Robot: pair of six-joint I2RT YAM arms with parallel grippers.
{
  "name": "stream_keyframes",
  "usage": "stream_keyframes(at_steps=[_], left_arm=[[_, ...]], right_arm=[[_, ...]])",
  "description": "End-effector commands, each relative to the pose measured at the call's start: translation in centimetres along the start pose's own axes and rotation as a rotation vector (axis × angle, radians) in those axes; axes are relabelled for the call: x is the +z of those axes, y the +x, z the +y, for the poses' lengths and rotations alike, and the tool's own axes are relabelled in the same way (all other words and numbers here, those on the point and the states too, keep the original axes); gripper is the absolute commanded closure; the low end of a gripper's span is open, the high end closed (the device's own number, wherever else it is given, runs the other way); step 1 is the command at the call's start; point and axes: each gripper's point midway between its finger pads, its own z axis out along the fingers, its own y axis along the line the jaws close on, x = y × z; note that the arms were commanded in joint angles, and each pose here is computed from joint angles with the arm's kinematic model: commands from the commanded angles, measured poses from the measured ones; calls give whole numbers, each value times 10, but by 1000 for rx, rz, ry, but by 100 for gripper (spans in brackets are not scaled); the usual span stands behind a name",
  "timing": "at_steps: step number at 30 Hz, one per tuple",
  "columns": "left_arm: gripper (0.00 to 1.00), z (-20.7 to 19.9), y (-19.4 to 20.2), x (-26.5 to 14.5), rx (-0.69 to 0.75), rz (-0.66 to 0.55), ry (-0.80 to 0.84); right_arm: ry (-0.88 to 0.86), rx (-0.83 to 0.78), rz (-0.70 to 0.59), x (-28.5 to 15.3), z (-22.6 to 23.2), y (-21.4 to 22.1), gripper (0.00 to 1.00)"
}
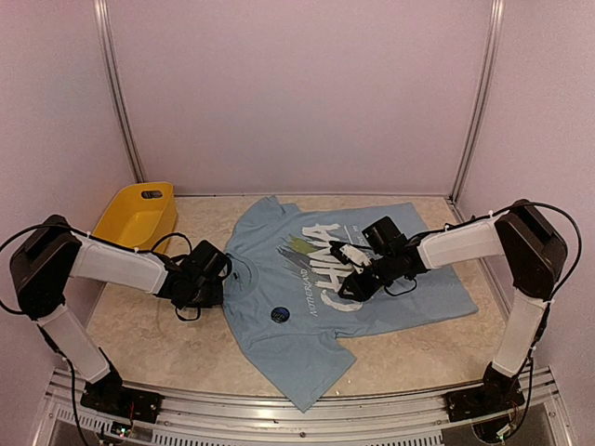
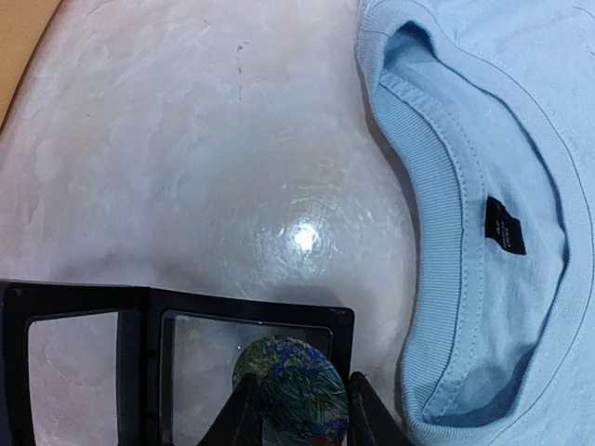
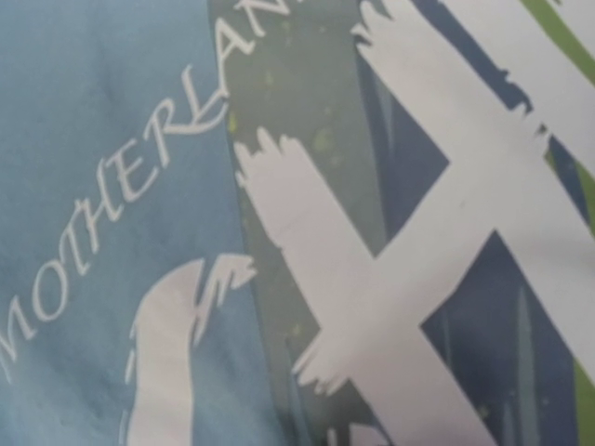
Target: Pin the brooch onto the clothing
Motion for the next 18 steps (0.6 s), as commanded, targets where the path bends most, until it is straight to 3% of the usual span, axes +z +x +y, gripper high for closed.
stream_keyframes(at_steps=[1,18], left_arm=[[73,-2,0,-4,7,10,9],[88,12,-8,-15,5,-7,-59]], right_arm=[[-22,-20,5,2,7,-4,69],[-39,-22,19,5,10,-2,69]])
